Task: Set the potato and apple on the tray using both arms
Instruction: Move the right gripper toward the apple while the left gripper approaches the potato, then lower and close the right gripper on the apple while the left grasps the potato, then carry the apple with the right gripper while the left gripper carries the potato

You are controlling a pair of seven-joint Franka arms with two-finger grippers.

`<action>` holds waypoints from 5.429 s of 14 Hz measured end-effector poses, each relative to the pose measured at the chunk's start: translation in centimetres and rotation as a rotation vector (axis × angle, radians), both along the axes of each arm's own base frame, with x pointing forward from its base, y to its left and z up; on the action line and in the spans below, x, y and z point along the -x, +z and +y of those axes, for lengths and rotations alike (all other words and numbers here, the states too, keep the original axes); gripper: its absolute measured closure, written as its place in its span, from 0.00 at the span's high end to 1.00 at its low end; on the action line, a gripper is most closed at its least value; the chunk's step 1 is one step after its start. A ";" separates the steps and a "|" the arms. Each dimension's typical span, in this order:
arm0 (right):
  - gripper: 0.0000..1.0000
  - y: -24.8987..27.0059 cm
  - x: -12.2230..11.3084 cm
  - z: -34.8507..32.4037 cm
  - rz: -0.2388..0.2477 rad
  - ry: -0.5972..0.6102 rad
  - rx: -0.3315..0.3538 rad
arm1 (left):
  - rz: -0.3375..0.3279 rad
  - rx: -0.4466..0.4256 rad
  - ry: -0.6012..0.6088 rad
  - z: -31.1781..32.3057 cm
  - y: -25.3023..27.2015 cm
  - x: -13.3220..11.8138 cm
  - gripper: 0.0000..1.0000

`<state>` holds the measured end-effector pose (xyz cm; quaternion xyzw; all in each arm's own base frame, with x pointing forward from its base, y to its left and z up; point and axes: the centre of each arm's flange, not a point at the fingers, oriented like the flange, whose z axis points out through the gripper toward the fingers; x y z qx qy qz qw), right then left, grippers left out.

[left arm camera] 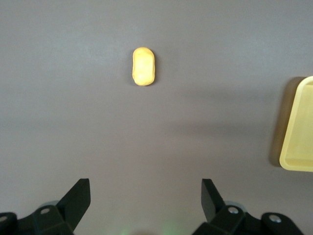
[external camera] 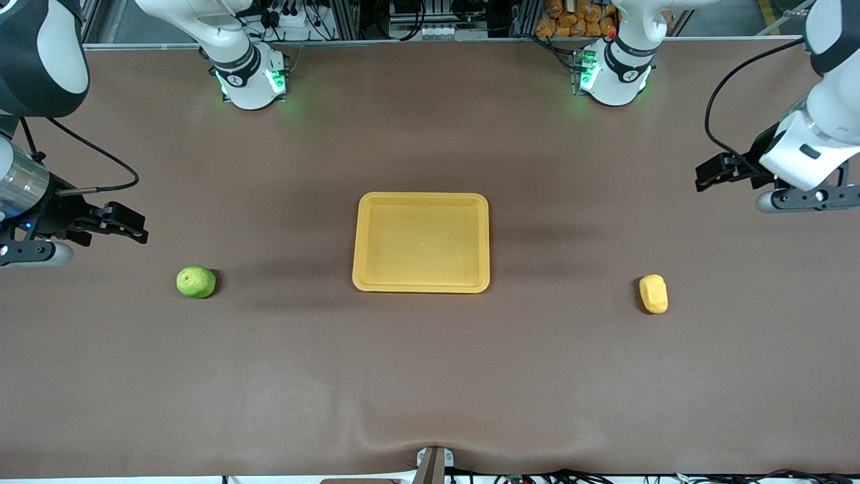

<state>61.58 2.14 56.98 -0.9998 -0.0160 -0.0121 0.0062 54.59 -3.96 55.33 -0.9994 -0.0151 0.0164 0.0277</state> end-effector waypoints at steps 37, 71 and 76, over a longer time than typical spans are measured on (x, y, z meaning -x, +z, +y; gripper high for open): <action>1.00 -29.6 2.2 -10.4 -0.022 0.090 0.043 | -0.147 0.033 0.035 5.0 -31.3 -9.4 1.00; 0.75 -34.6 2.4 -9.1 -0.058 -0.002 -0.034 | -0.139 0.053 0.003 2.8 -34.5 -9.8 0.50; 0.74 -30.9 1.5 -7.9 -0.115 0.021 -0.040 | -0.151 0.074 -0.032 0.1 -32.5 -10.0 0.50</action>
